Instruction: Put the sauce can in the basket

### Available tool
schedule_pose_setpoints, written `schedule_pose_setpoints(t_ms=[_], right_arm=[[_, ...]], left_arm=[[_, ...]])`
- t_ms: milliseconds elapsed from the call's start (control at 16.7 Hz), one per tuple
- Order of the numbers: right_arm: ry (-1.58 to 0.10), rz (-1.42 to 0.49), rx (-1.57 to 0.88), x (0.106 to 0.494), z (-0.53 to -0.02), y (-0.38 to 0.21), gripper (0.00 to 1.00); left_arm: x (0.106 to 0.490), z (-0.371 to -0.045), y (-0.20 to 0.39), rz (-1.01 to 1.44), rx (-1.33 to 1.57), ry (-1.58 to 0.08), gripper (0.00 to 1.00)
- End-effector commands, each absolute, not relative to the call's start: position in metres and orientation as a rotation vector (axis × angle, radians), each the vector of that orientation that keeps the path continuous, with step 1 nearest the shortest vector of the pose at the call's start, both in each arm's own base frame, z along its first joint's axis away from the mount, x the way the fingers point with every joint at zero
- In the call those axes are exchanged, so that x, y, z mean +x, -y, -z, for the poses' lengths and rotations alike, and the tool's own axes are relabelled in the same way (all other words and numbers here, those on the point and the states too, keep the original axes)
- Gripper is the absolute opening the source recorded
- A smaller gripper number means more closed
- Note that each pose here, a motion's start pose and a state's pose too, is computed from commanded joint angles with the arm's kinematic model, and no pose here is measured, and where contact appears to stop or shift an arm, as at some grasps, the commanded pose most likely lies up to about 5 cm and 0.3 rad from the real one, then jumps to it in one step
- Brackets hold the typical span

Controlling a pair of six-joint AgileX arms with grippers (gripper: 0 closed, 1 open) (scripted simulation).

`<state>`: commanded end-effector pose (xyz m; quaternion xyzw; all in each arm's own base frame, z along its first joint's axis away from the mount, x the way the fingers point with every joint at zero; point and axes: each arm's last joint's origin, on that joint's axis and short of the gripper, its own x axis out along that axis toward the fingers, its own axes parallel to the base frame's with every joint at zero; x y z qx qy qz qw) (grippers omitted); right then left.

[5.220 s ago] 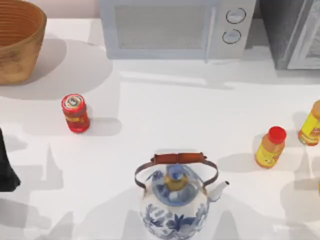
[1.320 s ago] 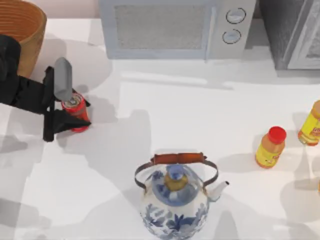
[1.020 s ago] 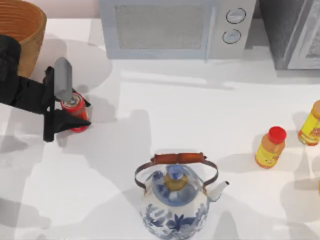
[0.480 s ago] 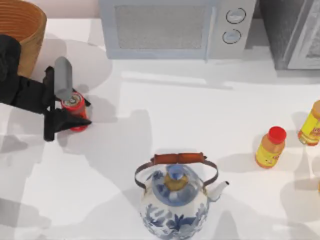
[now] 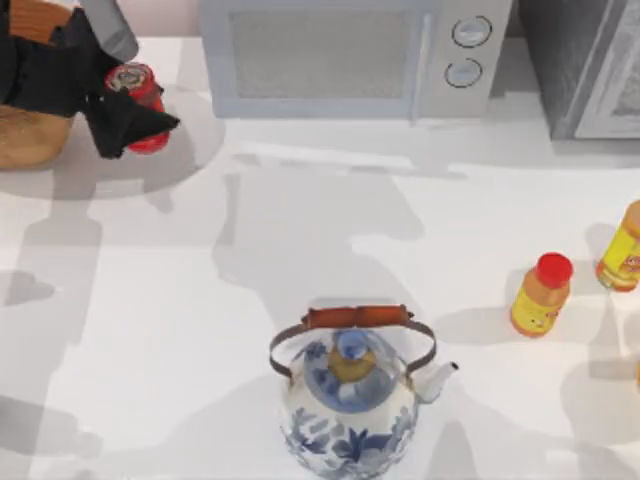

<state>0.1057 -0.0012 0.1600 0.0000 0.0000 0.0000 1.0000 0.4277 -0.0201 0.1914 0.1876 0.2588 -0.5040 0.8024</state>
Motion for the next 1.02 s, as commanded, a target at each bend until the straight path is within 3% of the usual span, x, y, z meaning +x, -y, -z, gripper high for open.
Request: schedule_pose_setpoints(t_ms=[300, 540, 780, 1020], right_arm=[[0.000, 0.000, 0.000, 0.106, -0.160, 0.001, 1.00], [0.000, 0.000, 0.000, 0.106, -0.160, 0.001, 1.00], [0.000, 0.000, 0.000, 0.106, -0.160, 0.001, 1.00], [0.000, 0.000, 0.000, 0.106, -0.160, 0.001, 1.00]], left_arm=[[0.440, -0.280, -0.012, 0.567, 0.210, -0.656, 0.00], [0.437, -0.326, -0.050, 0.154, 0.086, -0.676, 0.00], [0.431, -0.345, -0.072, -0.046, 0.041, -0.680, 0.00], [0.431, -0.346, -0.073, -0.056, 0.040, -0.680, 0.00]])
